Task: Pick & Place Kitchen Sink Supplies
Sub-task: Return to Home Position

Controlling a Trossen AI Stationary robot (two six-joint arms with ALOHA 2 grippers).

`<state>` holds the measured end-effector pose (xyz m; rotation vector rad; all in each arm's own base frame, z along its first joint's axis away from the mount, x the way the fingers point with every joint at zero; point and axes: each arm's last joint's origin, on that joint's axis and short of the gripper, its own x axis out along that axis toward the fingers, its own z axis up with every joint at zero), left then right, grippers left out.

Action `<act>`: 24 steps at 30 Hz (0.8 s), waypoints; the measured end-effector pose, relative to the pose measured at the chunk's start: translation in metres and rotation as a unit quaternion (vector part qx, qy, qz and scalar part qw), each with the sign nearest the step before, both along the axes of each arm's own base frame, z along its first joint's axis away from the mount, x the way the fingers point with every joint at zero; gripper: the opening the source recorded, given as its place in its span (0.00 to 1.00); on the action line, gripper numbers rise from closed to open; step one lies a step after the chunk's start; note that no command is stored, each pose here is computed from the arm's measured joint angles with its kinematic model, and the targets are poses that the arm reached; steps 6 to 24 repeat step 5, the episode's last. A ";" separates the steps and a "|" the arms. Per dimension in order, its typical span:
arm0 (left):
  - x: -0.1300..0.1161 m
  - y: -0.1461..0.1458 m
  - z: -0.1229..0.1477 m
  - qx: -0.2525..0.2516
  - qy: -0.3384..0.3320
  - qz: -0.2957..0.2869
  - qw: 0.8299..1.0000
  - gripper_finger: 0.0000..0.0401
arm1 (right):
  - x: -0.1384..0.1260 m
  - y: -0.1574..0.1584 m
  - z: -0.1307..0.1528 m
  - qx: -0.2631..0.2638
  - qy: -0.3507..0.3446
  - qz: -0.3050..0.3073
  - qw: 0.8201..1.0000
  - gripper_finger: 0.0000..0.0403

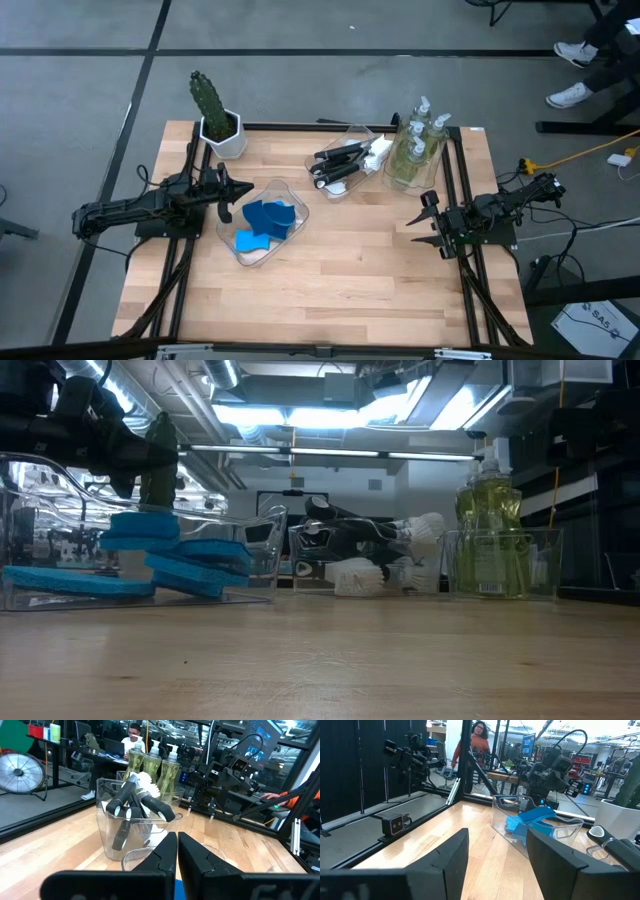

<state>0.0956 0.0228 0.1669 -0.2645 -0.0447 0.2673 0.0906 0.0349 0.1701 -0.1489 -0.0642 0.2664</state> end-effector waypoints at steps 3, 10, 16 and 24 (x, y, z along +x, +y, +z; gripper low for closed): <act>0.000 0.000 0.000 0.000 0.000 0.000 1.000 0.02 | 0.000 0.000 0.000 0.000 0.000 0.000 1.000 0.49; 0.000 0.000 0.000 0.000 0.000 0.000 1.000 0.03 | 0.000 0.000 0.000 0.000 0.000 0.000 1.000 0.49; 0.000 0.000 0.000 0.000 0.000 0.000 1.000 0.03 | 0.000 0.000 0.000 0.000 0.000 0.000 1.000 0.49; 0.000 0.000 0.000 0.000 0.000 0.000 1.000 0.03 | 0.000 0.000 0.000 0.000 0.000 0.000 1.000 0.49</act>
